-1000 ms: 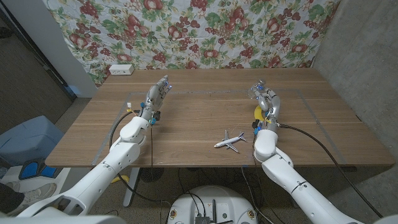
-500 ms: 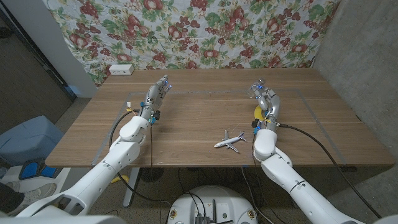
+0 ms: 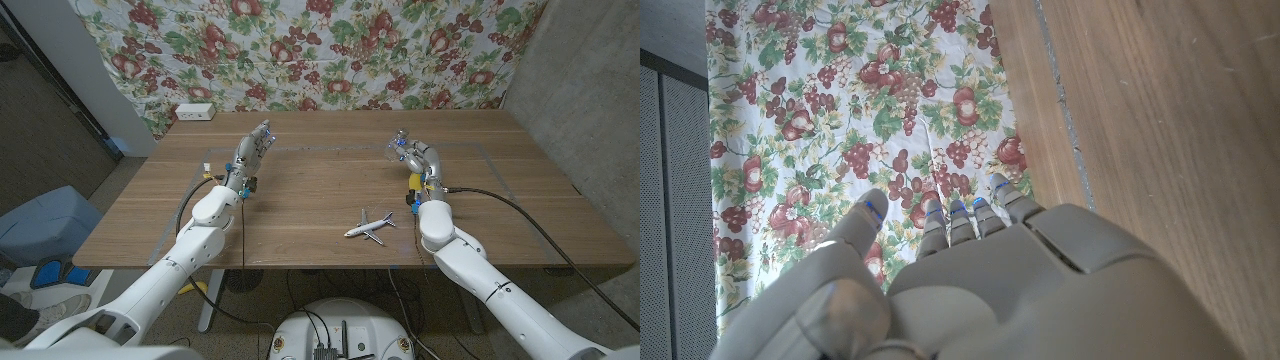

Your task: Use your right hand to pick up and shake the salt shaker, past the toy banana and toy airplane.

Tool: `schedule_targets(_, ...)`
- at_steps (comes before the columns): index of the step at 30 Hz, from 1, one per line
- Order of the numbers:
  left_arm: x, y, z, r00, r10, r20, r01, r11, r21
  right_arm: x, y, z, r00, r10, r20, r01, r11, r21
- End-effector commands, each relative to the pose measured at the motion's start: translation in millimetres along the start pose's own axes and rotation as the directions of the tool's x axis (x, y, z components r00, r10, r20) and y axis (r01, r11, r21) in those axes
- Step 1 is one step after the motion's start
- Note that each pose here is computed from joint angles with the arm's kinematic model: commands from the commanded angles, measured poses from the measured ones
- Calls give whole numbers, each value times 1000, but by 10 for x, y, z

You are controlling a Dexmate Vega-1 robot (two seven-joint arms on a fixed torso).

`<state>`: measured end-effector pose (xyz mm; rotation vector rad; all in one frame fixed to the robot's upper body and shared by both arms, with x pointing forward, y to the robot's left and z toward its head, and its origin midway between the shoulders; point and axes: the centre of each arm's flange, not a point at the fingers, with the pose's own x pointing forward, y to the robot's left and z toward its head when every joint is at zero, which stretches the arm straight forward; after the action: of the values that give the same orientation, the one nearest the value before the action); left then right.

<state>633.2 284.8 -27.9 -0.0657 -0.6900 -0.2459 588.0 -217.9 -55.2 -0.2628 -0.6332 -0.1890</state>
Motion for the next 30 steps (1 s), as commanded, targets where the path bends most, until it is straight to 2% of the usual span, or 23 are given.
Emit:
schedule_targets(1, 15, 12, -9, 1000, 0, -2, 0, 1000, -2, 102, 25, 46, 976, 196, -97, -204, 975, -84)
schedule_targets(6, 24, 13, -13, 1000, -1, -3, 1, 1000, -2, 106, 26, 49, 972, 205, -111, -216, 972, -94)
schedule_targets(12, 34, 10, -14, 1000, -4, -2, 4, 1000, -4, 94, 19, 48, 979, 179, -102, -188, 978, -88)
schedule_targets(17, 35, 7, -12, 1000, -4, -1, 4, 1000, -4, 39, 15, 38, 993, 90, -72, -95, 993, -72)
schedule_targets(22, 28, 1, -10, 1000, -3, 0, 3, 1000, -1, -23, 10, 7, 999, -12, -30, 11, 1000, -29)
schedule_targets(26, 12, 4, -8, 1000, 2, 0, -2, 1000, -2, -70, 20, -18, 995, -101, -5, 101, 995, 7)
schedule_targets(30, 3, 4, -10, 1000, 3, -1, -3, 1000, -3, -116, 20, -33, 983, -185, 10, 184, 981, 55)
